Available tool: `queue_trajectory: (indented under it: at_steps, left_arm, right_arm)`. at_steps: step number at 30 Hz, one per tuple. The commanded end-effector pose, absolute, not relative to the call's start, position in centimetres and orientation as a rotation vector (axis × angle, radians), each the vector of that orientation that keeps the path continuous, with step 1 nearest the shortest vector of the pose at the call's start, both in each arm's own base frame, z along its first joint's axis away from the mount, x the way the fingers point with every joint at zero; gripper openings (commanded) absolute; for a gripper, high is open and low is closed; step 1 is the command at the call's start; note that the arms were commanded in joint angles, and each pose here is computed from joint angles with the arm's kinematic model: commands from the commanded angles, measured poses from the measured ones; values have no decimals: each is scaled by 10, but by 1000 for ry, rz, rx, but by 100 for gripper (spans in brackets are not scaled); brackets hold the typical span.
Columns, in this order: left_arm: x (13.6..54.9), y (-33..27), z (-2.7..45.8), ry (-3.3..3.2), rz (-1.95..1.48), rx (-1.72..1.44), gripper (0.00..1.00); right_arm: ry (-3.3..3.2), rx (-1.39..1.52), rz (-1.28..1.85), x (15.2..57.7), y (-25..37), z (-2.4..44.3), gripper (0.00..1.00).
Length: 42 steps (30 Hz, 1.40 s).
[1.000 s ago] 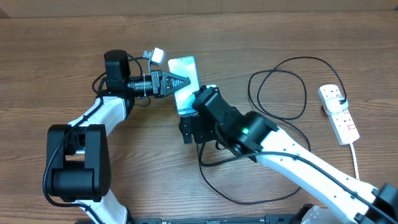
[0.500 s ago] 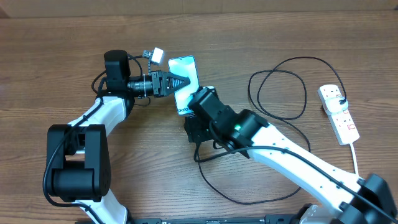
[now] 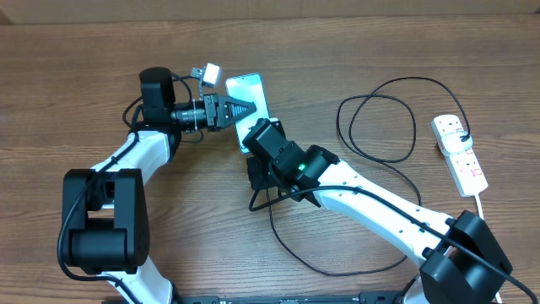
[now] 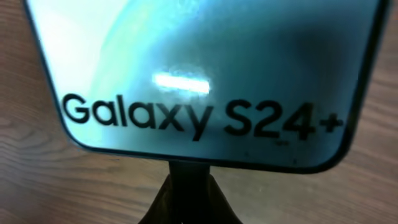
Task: Plug charger to phone and switch on socket
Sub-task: 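Push the plug up into the phone's charging port with the right gripper, then release the plug and lower the phone flat onto the table with the left gripper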
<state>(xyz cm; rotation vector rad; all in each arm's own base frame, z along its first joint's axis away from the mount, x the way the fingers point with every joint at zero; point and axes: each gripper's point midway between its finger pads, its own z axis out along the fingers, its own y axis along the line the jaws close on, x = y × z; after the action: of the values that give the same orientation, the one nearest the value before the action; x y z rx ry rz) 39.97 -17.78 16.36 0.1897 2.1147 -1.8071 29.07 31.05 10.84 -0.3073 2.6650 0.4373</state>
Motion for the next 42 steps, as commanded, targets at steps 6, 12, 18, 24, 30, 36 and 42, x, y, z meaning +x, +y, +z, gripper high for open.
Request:
queue_trajectory:
  at_steps: [6, 12, 18, 24, 30, 36, 42]
  left_arm:
    - [375, -189, 175, 2037, -1920, 397, 4]
    - [371, -192, 177, 2027, -1942, 429, 5]
    - [367, -194, 178, 2013, -1957, 459, 4]
    - [373, -194, 175, 2032, -1920, 423, 4]
    - [396, -190, 160, 2133, -1806, 206, 4]
    - [419, -182, 131, 2271, -1648, -114, 4]
    - [406, -190, 75, 2514, -1341, -261, 4]
  right_arm:
    - [2440, -336, 448, 330, 328, 146, 4]
    - [2412, -323, 459, 336, 330, 157, 4]
    - [2404, -303, 467, 340, 327, 169, 4]
    - [2480, -343, 477, 322, 321, 164, 23]
    - [2485, -340, 474, 307, 305, 186, 58]
    - [2503, -336, 463, 274, 270, 220, 99]
    - [2477, -325, 462, 236, 226, 260, 100]
